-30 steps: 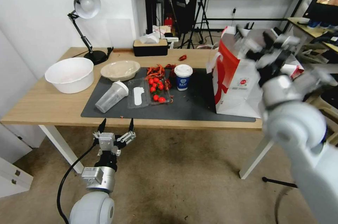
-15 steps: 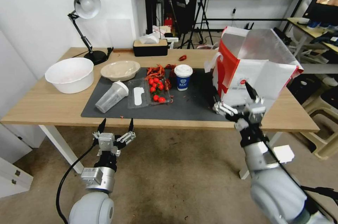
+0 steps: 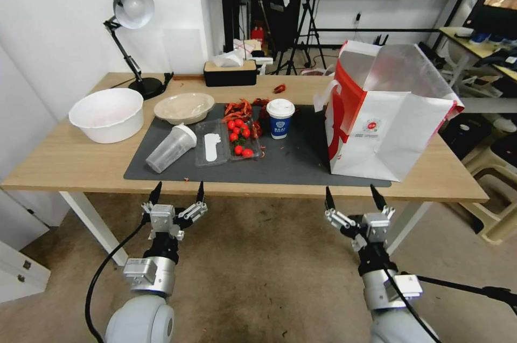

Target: Pick up the trash from the table and place it into the takeout bag.

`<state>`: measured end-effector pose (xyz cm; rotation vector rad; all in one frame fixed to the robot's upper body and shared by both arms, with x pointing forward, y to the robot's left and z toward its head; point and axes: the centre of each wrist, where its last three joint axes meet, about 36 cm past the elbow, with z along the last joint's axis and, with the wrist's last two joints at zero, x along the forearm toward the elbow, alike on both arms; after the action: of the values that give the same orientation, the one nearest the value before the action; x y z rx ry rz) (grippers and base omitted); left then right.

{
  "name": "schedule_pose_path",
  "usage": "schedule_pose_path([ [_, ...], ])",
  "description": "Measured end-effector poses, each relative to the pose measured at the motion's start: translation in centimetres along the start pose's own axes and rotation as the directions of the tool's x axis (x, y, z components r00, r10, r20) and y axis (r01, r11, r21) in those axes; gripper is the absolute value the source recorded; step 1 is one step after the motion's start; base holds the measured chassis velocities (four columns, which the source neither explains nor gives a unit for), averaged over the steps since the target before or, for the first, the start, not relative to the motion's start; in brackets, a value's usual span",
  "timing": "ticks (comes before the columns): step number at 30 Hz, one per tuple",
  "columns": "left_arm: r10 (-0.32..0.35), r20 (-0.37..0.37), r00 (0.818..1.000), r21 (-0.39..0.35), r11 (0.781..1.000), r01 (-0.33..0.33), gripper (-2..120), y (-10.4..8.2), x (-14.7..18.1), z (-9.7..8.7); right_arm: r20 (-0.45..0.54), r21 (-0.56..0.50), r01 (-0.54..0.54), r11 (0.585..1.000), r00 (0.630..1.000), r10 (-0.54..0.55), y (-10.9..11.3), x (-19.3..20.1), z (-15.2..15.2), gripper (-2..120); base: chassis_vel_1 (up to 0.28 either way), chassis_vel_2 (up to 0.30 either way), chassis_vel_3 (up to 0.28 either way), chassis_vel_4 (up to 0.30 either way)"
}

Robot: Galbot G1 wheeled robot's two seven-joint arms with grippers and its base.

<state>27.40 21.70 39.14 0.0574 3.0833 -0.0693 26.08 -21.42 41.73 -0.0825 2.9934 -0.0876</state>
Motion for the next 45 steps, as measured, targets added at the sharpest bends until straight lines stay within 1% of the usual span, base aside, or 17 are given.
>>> schedule_pose_path([
  [1,0.000,0.000,1.000,0.000,1.000,0.000,100,0.0,0.0,0.0,-0.026,-0.011,-0.002,1.000,1.000,0.002,0.3,0.7,0.9,100,0.000,0.000,0.000,0.000],
  [2,0.000,0.000,1.000,0.000,1.000,0.000,100,0.0,0.0,0.0,-0.026,-0.011,-0.002,1.000,1.000,0.002,0.3,0.7,0.9,100,0.000,0.000,0.000,0.000],
  [5,-0.002,-0.001,1.000,0.000,1.000,0.002,100,0.0,0.1,0.1,-0.066,-0.021,-0.007,1.000,0.998,0.006,0.6,1.7,2.3,100,0.000,0.000,0.000,0.000],
  [16,-0.008,0.001,1.000,0.002,1.000,0.008,100,0.1,0.0,0.2,-0.091,-0.034,-0.012,0.999,0.996,0.009,0.9,2.0,3.3,100,0.000,0.000,0.000,0.000],
  [21,-0.012,0.002,1.000,0.001,1.000,0.012,100,0.2,0.0,0.1,-0.083,-0.066,0.000,0.998,0.997,-0.006,1.5,1.2,2.8,100,0.000,0.000,0.000,0.000],
  [24,-0.015,0.000,1.000,0.002,1.000,0.015,100,0.2,0.0,0.2,-0.061,-0.109,0.026,0.994,0.998,-0.033,2.4,-0.8,1.6,100,0.000,0.000,0.000,0.000],
  [25,-0.015,0.000,1.000,0.002,1.000,0.015,100,0.2,0.0,0.2,-0.061,-0.109,0.026,0.994,0.998,-0.033,2.4,-0.8,1.6,100,0.000,0.000,0.000,0.000],
  [27,-0.017,-0.001,1.000,0.003,1.000,0.017,100,0.2,0.0,0.3,-0.060,-0.145,0.048,0.988,0.997,-0.057,3.0,-2.8,0.8,100,0.000,0.000,0.000,0.000],
  [28,-0.017,-0.001,1.000,0.003,1.000,0.017,100,0.2,0.0,0.3,-0.060,-0.145,0.048,0.988,0.997,-0.057,3.0,-2.8,0.8,100,0.000,0.000,0.000,0.000],
  [30,-0.019,-0.002,1.000,0.002,1.000,0.019,100,0.2,0.0,0.3,-0.066,-0.167,0.069,0.984,0.995,-0.081,3.3,-5.0,0.5,100,0.000,0.000,0.000,0.000],
  [31,-0.019,-0.002,1.000,0.002,1.000,0.019,100,0.2,0.0,0.3,-0.066,-0.167,0.069,0.984,0.995,-0.081,3.3,-5.0,0.5,100,0.000,0.000,0.000,0.000],
  [35,-0.021,-0.002,1.000,0.001,1.000,0.021,100,0.3,0.0,0.3,-0.081,-0.194,0.089,0.977,0.991,-0.106,4.0,-8.1,0.1,100,0.000,0.000,0.000,0.000],
  [36,-0.021,-0.002,1.000,0.001,1.000,0.021,100,0.3,0.0,0.3,-0.081,-0.194,0.089,0.977,0.991,-0.106,4.0,-8.1,0.1,100,0.000,0.000,0.000,0.000],
  [39,-0.023,-0.001,1.000,0.000,1.000,0.023,100,0.3,0.0,0.2,-0.079,-0.203,0.099,0.974,0.990,-0.117,4.5,-9.7,0.1,100,0.000,0.000,0.000,0.000],
  [42,-0.025,-0.003,1.000,0.001,1.000,0.025,100,0.2,0.0,0.3,-0.076,-0.204,0.115,0.972,0.988,-0.133,5.6,-12.0,0.1,100,0.000,0.000,0.000,0.000],
  [43,-0.025,-0.003,1.000,0.001,1.000,0.025,100,0.2,0.0,0.3,-0.076,-0.204,0.115,0.972,0.988,-0.133,5.6,-12.0,0.1,100,0.000,0.000,0.000,0.000],
  [45,-0.026,-0.005,1.000,0.001,1.000,0.026,100,0.2,0.0,0.4,-0.086,-0.203,0.115,0.972,0.987,-0.135,6.4,-13.4,0.5,100,0.000,0.000,0.000,0.000],
])
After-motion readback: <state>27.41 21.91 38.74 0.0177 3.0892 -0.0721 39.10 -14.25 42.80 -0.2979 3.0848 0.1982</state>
